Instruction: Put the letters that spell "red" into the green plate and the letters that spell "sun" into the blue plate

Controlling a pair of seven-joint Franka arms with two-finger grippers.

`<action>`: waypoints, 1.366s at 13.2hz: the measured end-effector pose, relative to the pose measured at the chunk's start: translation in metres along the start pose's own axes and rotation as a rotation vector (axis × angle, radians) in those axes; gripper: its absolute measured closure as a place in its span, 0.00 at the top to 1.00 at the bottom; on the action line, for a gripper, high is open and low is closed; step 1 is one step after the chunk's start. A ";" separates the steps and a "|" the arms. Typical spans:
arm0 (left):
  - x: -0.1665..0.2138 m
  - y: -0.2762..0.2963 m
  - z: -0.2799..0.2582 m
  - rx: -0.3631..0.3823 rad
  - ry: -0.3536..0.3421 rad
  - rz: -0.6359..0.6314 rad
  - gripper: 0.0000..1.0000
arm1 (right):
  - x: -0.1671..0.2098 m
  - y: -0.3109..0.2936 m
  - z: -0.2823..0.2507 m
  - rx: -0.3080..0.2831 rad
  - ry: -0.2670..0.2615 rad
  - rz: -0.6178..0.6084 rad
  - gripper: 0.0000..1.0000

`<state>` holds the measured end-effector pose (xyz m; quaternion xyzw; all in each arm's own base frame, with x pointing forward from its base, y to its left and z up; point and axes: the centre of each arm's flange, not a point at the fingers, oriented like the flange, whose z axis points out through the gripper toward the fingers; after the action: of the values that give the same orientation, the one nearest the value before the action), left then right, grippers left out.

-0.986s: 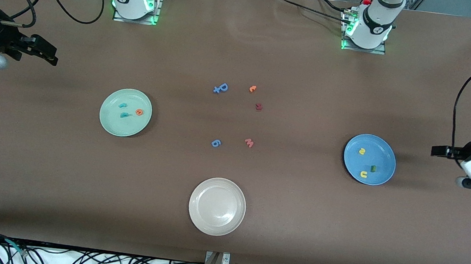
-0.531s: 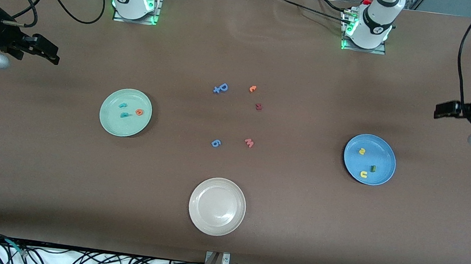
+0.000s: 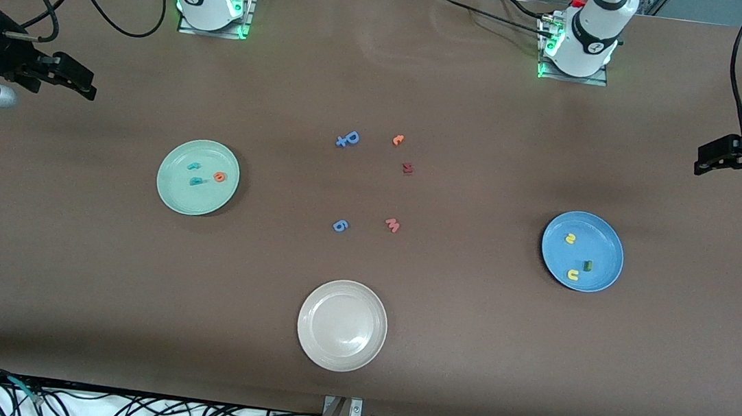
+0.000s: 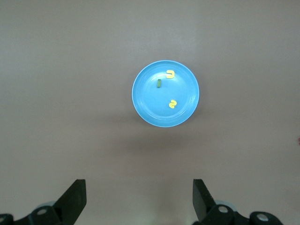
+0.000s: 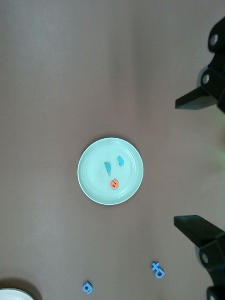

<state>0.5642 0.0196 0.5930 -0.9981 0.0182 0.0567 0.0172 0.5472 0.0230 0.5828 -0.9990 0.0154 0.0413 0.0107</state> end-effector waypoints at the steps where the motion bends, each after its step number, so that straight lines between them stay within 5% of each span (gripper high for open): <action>1: 0.001 0.002 -0.001 -0.010 0.006 0.002 1.00 | 0.000 0.000 0.000 0.000 0.000 0.001 1.00; 18: 0.008 0.003 0.008 -0.036 0.011 0.001 1.00 | 0.000 0.000 0.000 0.021 -0.005 0.003 1.00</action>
<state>0.5715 0.0164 0.5839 -0.9985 0.0178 0.0514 -0.0007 0.5469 0.0235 0.5825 -0.9987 0.0172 0.0438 0.0209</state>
